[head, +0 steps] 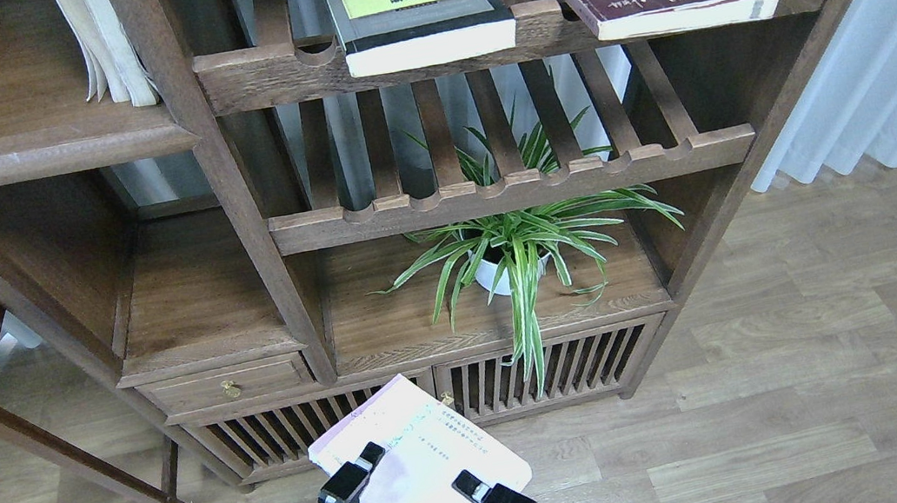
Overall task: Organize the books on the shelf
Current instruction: 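Bring the left gripper to the white book and grasp its edge, then carry the white book with the left gripper onto the shelf beside the robot's left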
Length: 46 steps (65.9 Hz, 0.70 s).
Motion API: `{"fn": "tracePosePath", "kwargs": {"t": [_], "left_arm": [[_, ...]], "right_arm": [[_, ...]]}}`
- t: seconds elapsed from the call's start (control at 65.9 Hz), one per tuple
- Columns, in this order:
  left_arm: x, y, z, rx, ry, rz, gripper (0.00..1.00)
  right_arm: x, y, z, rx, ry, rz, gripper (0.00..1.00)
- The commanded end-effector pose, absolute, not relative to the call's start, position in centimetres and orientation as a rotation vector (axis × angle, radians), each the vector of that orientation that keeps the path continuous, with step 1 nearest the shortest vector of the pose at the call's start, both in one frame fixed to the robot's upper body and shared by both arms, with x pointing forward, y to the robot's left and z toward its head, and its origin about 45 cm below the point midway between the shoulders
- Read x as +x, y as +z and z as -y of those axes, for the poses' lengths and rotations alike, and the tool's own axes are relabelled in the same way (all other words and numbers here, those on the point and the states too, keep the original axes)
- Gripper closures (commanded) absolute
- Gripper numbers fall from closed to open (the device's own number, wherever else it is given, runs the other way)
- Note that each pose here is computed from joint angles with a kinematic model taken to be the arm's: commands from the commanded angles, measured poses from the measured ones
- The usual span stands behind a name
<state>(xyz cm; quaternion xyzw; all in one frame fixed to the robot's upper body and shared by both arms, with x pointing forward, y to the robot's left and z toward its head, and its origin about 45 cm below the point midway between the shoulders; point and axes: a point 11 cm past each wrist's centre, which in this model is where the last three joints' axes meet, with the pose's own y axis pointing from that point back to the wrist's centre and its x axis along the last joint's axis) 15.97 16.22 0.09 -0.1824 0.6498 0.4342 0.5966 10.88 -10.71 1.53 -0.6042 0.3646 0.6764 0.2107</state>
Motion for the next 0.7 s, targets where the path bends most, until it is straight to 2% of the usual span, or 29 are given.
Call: {"fn": "tracePosePath", "kwargs": {"t": [0.0, 0.015, 0.046, 0.273, 0.364, 0.456, 0.683], "left_arm": [[16.3, 0.3, -17.1, -0.431, 1.020, -1.496, 0.93], [16.4, 0.4, -17.5, -0.427, 1.024, -1.489, 0.93], [16.5, 0.5, -17.9, -0.424, 1.027, -1.482, 0.93], [19.5, 3.3, -24.7, -0.445, 1.097, -1.329, 0.93], [21.0, 5.6, -27.0, -0.464, 1.102, -1.253, 0.93], [22.5, 10.6, -28.0, -0.531, 1.030, -1.179, 0.94], [25.1, 13.8, -33.8, -0.540, 1.117, -1.034, 0.94]], "right_arm": [[10.8, 1.6, 10.5, -1.702, 1.881, -1.004, 0.30], [10.7, 1.6, 10.4, -1.719, 1.880, -1.001, 0.11], [10.7, 1.7, 10.3, -1.736, 1.875, -0.996, 0.00], [10.7, 1.6, 10.4, -1.777, 1.859, -1.005, 0.00], [10.7, 1.6, 10.5, -1.779, 1.860, -1.006, 0.00], [10.6, 1.4, 10.5, -1.780, 1.865, -1.013, 0.00], [10.4, 1.1, 10.6, -1.781, 1.875, -1.019, 0.00]]}}
